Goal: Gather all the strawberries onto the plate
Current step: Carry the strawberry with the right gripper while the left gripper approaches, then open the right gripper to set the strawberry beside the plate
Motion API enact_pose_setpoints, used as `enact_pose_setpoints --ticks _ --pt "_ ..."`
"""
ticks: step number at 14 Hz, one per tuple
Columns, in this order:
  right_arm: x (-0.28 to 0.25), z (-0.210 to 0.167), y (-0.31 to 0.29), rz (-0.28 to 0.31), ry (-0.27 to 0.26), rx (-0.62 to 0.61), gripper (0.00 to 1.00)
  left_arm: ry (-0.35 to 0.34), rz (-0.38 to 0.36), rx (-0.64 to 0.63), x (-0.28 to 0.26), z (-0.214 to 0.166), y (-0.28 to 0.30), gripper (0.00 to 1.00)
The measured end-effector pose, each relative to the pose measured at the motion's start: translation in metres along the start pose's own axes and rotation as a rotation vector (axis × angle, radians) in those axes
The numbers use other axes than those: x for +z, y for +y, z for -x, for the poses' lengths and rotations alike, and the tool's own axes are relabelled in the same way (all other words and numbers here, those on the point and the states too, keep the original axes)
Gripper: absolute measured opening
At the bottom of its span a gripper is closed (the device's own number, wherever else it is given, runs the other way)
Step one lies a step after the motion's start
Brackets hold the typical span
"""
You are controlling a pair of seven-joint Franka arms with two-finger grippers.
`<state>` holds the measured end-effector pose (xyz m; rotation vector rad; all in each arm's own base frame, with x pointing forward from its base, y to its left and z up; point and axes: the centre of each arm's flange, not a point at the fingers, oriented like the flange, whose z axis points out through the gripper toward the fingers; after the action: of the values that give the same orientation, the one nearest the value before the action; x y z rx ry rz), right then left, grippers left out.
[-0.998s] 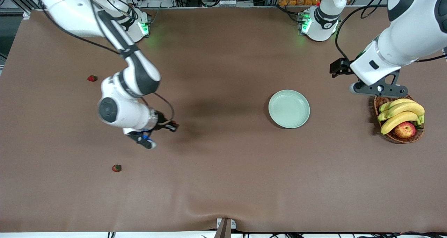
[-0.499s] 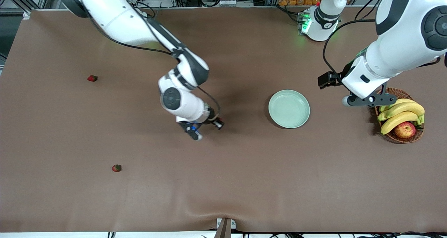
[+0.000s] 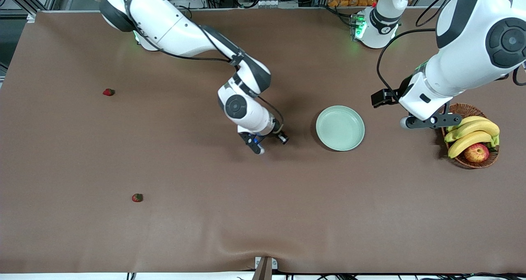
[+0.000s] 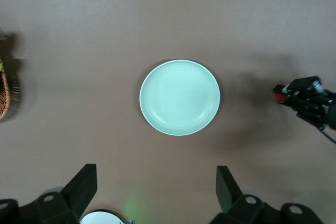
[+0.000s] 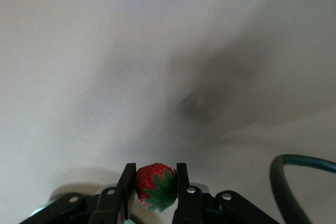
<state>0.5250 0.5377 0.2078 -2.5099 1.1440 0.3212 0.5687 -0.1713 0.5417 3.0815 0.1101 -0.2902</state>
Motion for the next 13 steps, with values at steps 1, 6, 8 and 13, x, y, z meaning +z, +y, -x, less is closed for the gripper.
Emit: enact_pose_setpoints --ticks 1,6,8,13 --pt "0.006 0.008 0.002 0.002 0.008 -0.004 0.35 -0.002 0.014 -0.003 0.001 -0.001 0.0 1.0" --pt "0.02 0.021 0.008 0.018 0.051 -0.025 0.51 0.001 0.053 -0.058 0.015 -0.007 -0.001 1.0" --pt "0.018 0.013 0.007 0.016 0.066 -0.024 0.68 0.015 0.069 -0.127 0.025 -0.011 0.0 1.0" --pt "-0.014 -0.034 -0.009 0.059 0.083 0.033 1.0 0.022 0.086 -0.211 0.061 -0.016 0.004 1.0"
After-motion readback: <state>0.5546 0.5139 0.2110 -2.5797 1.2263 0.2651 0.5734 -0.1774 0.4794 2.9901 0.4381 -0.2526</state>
